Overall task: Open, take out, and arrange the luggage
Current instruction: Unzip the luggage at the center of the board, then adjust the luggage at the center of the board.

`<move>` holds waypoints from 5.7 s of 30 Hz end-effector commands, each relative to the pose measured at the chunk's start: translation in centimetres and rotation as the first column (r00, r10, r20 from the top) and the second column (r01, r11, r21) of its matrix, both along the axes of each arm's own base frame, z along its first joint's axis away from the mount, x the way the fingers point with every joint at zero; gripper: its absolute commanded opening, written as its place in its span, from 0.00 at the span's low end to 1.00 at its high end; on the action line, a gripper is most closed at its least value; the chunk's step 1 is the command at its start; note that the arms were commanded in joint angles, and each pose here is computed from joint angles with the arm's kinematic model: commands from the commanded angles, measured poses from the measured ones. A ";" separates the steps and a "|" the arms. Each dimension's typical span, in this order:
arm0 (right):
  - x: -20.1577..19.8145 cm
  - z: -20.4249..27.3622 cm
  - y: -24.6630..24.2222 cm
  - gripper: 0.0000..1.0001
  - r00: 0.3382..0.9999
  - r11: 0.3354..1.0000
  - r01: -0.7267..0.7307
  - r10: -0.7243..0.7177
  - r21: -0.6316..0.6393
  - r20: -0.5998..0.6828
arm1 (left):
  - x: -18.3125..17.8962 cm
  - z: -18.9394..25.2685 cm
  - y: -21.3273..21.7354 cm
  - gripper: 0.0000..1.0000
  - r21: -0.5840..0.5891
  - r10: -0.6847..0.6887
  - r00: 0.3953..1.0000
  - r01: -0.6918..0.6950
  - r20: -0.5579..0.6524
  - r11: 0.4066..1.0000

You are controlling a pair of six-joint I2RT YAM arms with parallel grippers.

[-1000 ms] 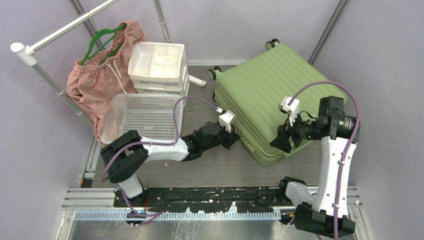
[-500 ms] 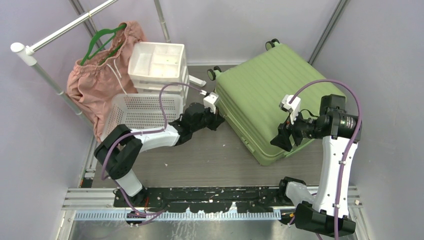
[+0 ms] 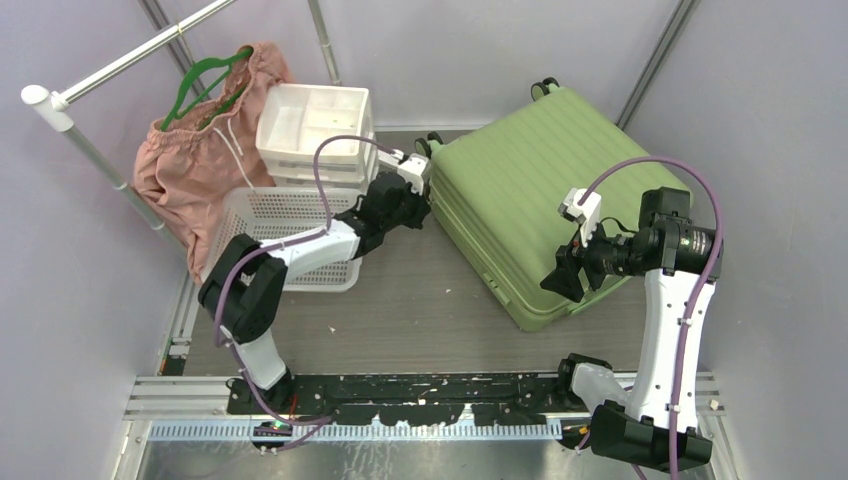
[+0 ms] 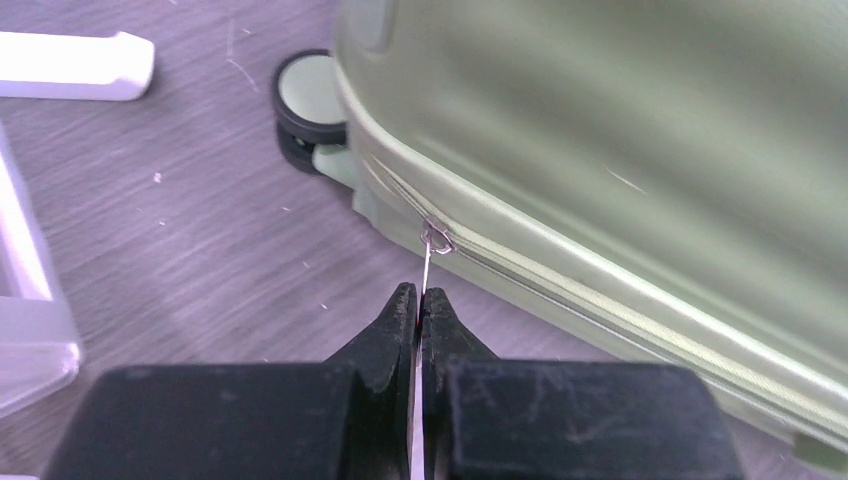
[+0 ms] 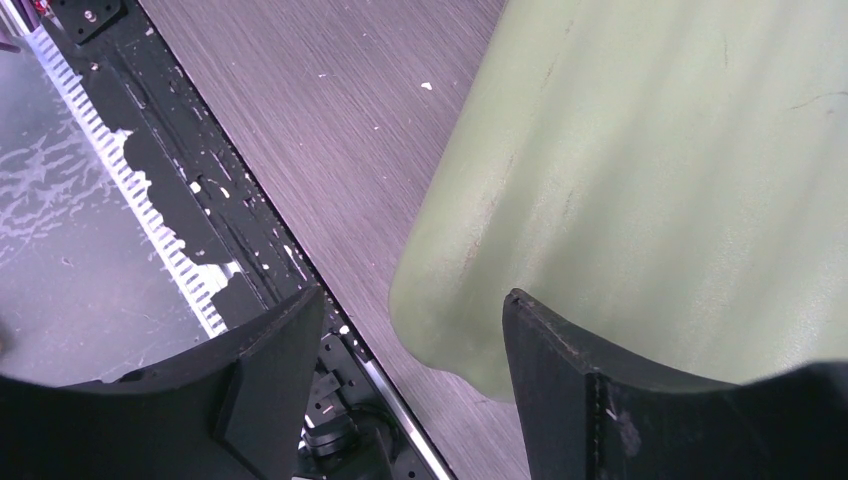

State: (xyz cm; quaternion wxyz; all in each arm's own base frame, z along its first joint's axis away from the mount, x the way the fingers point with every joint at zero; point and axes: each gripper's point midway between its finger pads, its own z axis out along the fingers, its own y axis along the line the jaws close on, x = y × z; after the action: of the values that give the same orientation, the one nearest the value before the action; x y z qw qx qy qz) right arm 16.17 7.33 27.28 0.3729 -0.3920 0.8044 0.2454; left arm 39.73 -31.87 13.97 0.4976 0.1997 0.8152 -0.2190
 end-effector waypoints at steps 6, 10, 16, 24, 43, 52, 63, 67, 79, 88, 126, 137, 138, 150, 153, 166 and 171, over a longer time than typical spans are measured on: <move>-0.4 0.7 0.5 0.71 1.000 1.000 -0.010 0.010 0.020 0.002 | 6.1 0.8 5.2 0.00 0.095 0.231 0.972 -0.235 0.053 0.967; -0.3 0.9 0.4 0.72 1.000 1.000 -0.009 0.009 0.017 0.005 | 7.2 1.5 4.9 0.00 0.095 0.249 0.967 -0.253 0.057 0.963; -0.3 1.1 0.4 0.72 1.000 1.000 -0.007 0.007 0.015 0.006 | 7.9 2.1 4.9 0.05 0.100 0.266 0.963 -0.270 0.048 0.958; 0.1 1.4 0.4 0.72 1.000 1.000 -0.007 0.007 0.025 0.006 | 4.3 6.6 4.6 0.45 -0.031 0.220 0.975 -0.219 0.028 0.975; 0.9 2.6 1.3 0.72 1.000 0.995 -0.008 0.008 0.100 0.005 | 6.4 17.7 4.3 0.98 -0.802 0.441 0.875 -0.404 -0.198 0.440; 1.2 2.0 1.2 0.72 1.000 0.995 -0.013 0.014 0.096 -0.010 | 9.6 14.1 3.4 1.00 -0.823 0.463 0.794 -0.529 -0.394 0.208; 1.2 1.3 0.9 0.73 1.000 0.996 -0.016 0.018 0.083 -0.022 | 12.6 13.3 0.5 0.83 -0.835 0.394 0.795 -0.539 -0.460 0.113; 1.2 1.2 0.9 0.73 0.999 0.996 -0.017 0.019 0.082 -0.027 | 13.0 12.9 -0.1 0.72 -0.833 0.370 0.796 -0.545 -0.479 0.095; 0.1 1.6 1.1 0.73 1.000 0.997 -0.019 0.020 0.069 -0.009 | 11.2 10.0 -1.7 0.84 -0.802 0.315 0.787 -0.586 -0.531 0.112; 0.1 1.7 1.3 0.74 0.999 0.996 -0.027 0.029 0.084 -0.019 | 9.9 8.5 -1.5 0.85 -0.785 0.309 0.771 -0.610 -0.557 0.110; -0.3 1.6 1.3 0.75 0.999 0.996 -0.036 0.036 0.076 -0.005 | 9.0 11.7 -1.8 0.91 -0.584 0.486 0.660 -0.745 -0.573 0.323; -0.5 1.5 1.3 0.76 0.999 0.997 -0.038 0.038 0.066 -0.001 | 10.0 11.2 -1.8 0.92 -0.594 0.489 0.628 -0.766 -0.605 0.248; -0.5 1.4 1.3 0.77 0.999 0.997 -0.038 0.038 0.063 0.000 | 10.1 11.2 -1.6 0.90 -0.596 0.494 0.621 -0.769 -0.609 0.231; -0.6 1.2 1.3 0.77 0.999 0.997 -0.045 0.045 0.061 0.000 | 12.2 11.7 -1.3 0.64 -0.624 0.543 0.595 -0.766 -0.593 0.159; -0.8 0.9 1.2 0.77 0.999 0.997 -0.051 0.052 0.057 -0.006 | 12.1 12.6 -1.6 0.47 -0.646 0.531 0.621 -0.744 -0.576 0.170; -2.2 1.5 1.7 0.77 0.996 0.995 -0.086 0.087 0.056 -0.007 | 7.1 17.6 -2.4 0.22 -0.747 0.489 0.722 -0.637 -0.490 0.192; -2.7 1.8 1.9 0.77 0.995 0.994 -0.096 0.096 0.050 0.008 | 5.0 17.2 -1.3 0.21 -0.757 0.498 0.724 -0.626 -0.477 0.186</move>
State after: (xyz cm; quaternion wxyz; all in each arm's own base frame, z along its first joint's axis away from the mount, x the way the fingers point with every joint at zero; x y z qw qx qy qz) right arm 16.77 7.95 28.17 0.3904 -0.4230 0.7778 0.2523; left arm 47.41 -33.13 22.74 0.4680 -0.4477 0.6724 -0.3585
